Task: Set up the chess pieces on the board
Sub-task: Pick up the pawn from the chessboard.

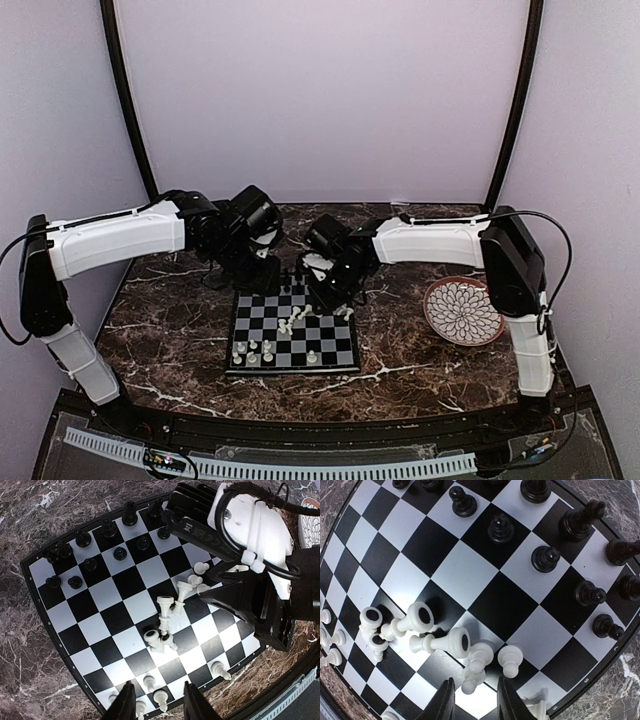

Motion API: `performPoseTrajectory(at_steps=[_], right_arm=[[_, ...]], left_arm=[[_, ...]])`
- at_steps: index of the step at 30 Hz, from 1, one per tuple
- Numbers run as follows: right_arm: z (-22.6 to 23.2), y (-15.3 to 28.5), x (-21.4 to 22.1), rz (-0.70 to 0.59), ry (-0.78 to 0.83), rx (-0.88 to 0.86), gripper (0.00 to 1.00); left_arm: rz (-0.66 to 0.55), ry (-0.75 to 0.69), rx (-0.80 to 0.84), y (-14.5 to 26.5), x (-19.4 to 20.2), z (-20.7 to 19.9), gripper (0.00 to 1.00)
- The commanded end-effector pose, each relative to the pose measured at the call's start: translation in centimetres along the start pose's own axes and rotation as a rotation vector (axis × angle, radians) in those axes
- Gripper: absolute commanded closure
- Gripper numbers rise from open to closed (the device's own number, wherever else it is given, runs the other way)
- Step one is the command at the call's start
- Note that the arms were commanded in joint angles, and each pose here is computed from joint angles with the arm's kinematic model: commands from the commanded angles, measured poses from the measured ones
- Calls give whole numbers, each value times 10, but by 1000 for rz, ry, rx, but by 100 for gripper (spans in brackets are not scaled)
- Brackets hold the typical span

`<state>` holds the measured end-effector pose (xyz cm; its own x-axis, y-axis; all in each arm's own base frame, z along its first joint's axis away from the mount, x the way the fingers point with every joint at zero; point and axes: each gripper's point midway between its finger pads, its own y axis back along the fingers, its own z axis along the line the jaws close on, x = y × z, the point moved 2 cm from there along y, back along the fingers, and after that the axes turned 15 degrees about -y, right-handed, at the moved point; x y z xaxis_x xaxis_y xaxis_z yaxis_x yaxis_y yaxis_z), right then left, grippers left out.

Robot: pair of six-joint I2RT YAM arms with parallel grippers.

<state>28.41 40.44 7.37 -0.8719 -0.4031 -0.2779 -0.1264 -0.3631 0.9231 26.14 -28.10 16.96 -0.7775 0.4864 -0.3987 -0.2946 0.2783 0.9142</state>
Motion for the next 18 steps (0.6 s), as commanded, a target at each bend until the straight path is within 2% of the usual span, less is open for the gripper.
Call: performPoseTrajectory(at_steps=[1,7,14,18], right_arm=[[10,-3,-10,-8,13,-28,72],[9,-3,-11,2,8,-20,83],[2,-2,1,22,-1,1,84],[1,1,2,21,-4,3,89]], left_arm=[[-12,8,-8,9,3,5,65],[-1,9,-8,7,5,6,64],[12,10,2,2,5,4,64],[13,12,11,0,5,2,64]])
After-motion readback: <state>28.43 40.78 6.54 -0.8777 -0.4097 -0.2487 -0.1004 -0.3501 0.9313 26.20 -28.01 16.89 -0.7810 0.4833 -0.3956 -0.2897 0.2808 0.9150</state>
